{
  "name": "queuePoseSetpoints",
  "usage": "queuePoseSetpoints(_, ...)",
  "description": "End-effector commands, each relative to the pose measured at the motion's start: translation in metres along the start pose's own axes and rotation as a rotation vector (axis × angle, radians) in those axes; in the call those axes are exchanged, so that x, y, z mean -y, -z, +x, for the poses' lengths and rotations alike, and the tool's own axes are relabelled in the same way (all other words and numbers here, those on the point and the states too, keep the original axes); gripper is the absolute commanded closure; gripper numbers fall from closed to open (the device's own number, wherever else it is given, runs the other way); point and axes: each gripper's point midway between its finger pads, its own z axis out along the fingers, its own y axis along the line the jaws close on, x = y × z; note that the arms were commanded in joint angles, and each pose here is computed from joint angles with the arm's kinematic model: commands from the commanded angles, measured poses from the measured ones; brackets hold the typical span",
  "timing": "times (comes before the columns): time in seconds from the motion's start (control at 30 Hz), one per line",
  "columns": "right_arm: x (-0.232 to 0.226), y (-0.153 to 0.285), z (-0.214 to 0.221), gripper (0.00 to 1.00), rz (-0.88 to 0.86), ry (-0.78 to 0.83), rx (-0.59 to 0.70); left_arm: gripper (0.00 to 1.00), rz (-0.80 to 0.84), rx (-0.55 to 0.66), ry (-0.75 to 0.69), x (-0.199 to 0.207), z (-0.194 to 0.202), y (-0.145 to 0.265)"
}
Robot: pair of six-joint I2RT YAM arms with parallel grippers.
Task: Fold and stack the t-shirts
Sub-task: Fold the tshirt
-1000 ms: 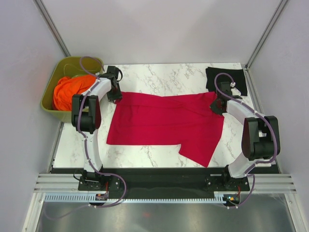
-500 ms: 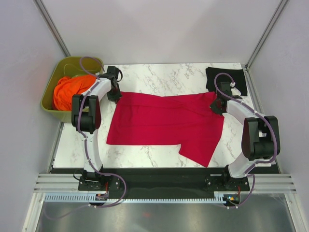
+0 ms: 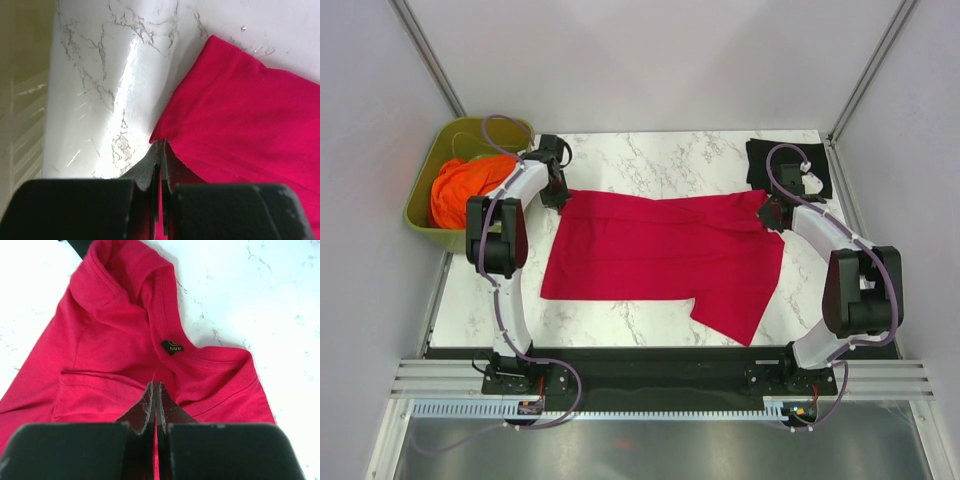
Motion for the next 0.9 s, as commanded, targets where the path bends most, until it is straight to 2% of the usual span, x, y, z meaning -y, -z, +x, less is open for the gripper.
queuePoseSetpoints(0.0,-0.013,0.020,-0.030,1.00,-0.035,0.003,0.091,0.98,0.012,0.101,0.057,-0.002,-0.030,0.036)
queuePoseSetpoints(0.37,-0.008,0.033,-0.042,1.00,-0.021,0.025,0.134,0.98,0.048,0.066,0.062,0.002,-0.017,0.042)
queuePoseSetpoints(0.4,-0.008,0.032,-0.039,1.00,-0.021,0.029,0.127,0.96,0.047,0.062,0.055,0.002,-0.016,0.041)
queuePoseSetpoints(0.43,-0.008,0.031,-0.039,1.00,-0.022,0.027,0.125,0.88,0.041,0.051,0.047,0.001,-0.013,0.036)
queuePoseSetpoints(0.47,-0.007,0.031,-0.037,1.00,-0.023,0.027,0.119,0.72,0.038,0.042,0.045,0.000,-0.011,0.032)
queuePoseSetpoints(0.53,-0.008,0.031,-0.034,1.00,-0.030,0.023,0.108,0.63,0.041,0.024,0.045,0.001,-0.009,0.025)
queuePoseSetpoints(0.87,-0.008,0.031,-0.032,1.00,-0.039,0.023,0.097,0.62,0.031,0.009,0.052,0.004,-0.009,0.008)
